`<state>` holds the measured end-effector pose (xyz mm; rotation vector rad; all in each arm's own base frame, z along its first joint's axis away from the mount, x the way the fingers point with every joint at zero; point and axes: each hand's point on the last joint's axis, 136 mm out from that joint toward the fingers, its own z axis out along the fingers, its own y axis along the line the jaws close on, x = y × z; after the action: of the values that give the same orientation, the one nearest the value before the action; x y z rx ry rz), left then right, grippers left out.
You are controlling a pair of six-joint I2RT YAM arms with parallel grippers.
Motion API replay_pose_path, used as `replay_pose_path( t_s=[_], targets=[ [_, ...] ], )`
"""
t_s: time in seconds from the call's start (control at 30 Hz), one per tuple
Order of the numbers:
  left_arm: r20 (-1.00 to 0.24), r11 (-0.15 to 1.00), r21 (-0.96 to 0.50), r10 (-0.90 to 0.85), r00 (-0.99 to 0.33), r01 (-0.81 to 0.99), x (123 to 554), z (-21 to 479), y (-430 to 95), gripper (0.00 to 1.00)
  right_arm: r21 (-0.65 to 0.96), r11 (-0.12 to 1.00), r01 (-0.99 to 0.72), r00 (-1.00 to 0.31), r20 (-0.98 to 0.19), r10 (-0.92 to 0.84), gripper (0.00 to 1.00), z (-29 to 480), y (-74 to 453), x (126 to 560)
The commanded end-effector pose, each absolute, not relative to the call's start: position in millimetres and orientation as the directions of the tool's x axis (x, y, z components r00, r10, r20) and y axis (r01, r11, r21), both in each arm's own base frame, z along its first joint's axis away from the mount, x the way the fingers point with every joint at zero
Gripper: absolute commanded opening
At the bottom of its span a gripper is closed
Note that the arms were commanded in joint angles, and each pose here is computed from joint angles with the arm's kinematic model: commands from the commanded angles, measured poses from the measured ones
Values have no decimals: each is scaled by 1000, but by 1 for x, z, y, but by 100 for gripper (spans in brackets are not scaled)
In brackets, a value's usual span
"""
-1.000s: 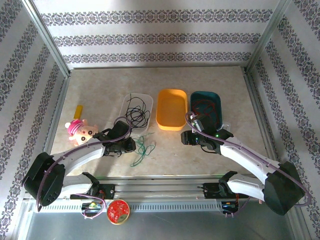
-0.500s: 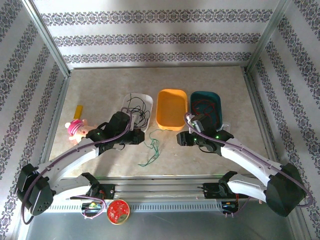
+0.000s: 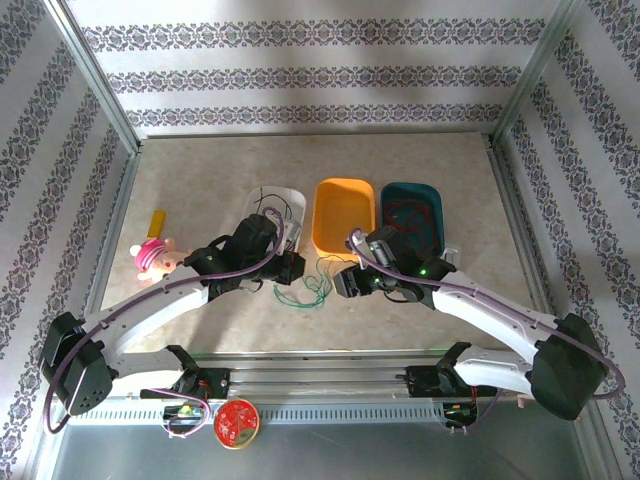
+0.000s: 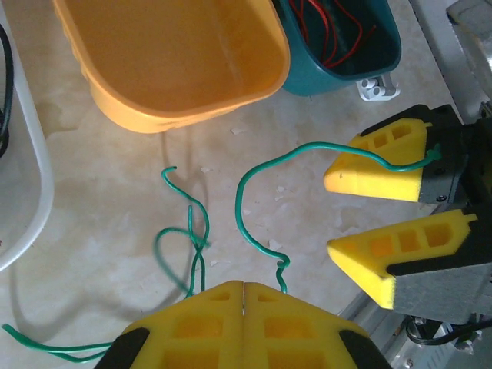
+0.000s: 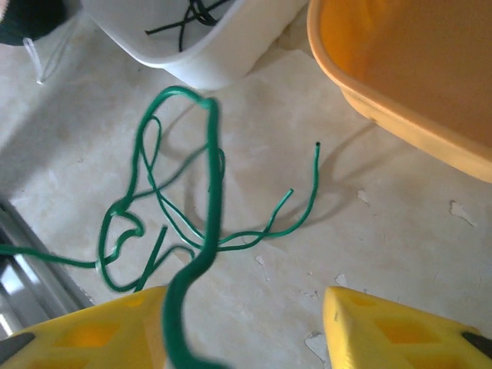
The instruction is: Untangle the cables
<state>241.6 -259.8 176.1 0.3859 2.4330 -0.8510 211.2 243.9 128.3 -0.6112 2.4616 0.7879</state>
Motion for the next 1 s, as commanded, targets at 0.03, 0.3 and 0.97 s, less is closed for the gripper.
replay_pose_path(
  t_s=[0.03,0.3,0.97],
  targets=[
    [-636,757,-466,73,-768,458,257,198,-268,0,473,615,-631,-752,-568,-335,53,140,265,191],
    [-648,753,-467,66,-759,464,262,208,-272,0,447,544,-710,-701,-517,-491,51,127,291,166],
    [-666,761,-462,42,-745,456,260,214,-265,0,424,583,-693,-698,-598,-395,49,142,274,178]
  ],
)
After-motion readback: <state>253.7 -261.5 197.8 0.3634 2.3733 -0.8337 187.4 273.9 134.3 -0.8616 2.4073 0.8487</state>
